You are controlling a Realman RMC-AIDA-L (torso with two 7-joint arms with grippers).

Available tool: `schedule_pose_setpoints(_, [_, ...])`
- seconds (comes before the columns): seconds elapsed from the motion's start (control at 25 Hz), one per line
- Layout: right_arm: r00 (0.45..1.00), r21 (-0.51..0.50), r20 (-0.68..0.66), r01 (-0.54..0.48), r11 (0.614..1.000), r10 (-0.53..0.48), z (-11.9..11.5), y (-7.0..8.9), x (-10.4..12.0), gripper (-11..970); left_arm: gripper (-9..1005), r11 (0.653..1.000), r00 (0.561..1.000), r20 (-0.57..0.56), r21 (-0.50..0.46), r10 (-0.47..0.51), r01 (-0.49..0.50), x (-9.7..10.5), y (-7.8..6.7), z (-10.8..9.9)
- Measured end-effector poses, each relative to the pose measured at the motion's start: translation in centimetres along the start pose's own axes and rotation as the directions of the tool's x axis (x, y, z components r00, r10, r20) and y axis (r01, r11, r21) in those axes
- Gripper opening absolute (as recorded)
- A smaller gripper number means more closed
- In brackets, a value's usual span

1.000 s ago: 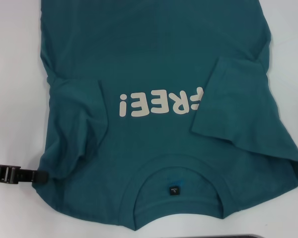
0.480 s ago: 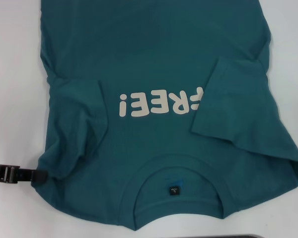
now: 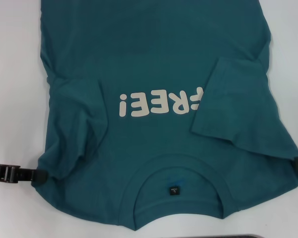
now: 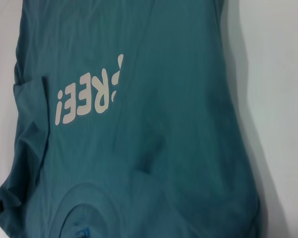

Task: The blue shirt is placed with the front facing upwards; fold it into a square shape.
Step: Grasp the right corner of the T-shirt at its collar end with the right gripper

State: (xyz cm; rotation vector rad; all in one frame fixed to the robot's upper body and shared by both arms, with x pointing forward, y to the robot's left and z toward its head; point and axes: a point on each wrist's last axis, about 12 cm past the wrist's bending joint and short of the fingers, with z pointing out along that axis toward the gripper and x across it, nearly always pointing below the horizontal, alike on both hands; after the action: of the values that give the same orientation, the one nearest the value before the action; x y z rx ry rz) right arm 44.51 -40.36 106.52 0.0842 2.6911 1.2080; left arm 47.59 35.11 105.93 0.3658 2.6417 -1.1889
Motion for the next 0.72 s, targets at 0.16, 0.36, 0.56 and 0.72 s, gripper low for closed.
schedule_pose_setpoints(0.16, [1.0,0.001,0.001,0.004,1.0,-0.004,0.09,0.07,-0.19,614,-1,1.0,1.0,0.001,-0.003,0.003,-0.003,-0.15,0.0,-0.04])
schedule_pose_setpoints(0.36, [1.0,0.002,0.003,0.012,1.0,-0.012,0.19,0.22,-0.53,611,-1,1.0,1.0,0.002,-0.01,0.005,-0.005,-0.23,0.06,-0.01])
schedule_pose_setpoints(0.56, [1.0,0.003,0.002,0.013,1.0,-0.013,0.27,0.29,-0.7,607,0,1.0,1.0,0.002,-0.011,0.006,-0.006,-0.27,0.06,-0.02])
schedule_pose_setpoints(0.72, [1.0,0.019,-0.017,0.008,1.0,-0.008,0.46,0.26,-0.79,517,0,1.0,1.0,0.002,-0.012,0.007,-0.007,-0.32,0.08,-0.08])
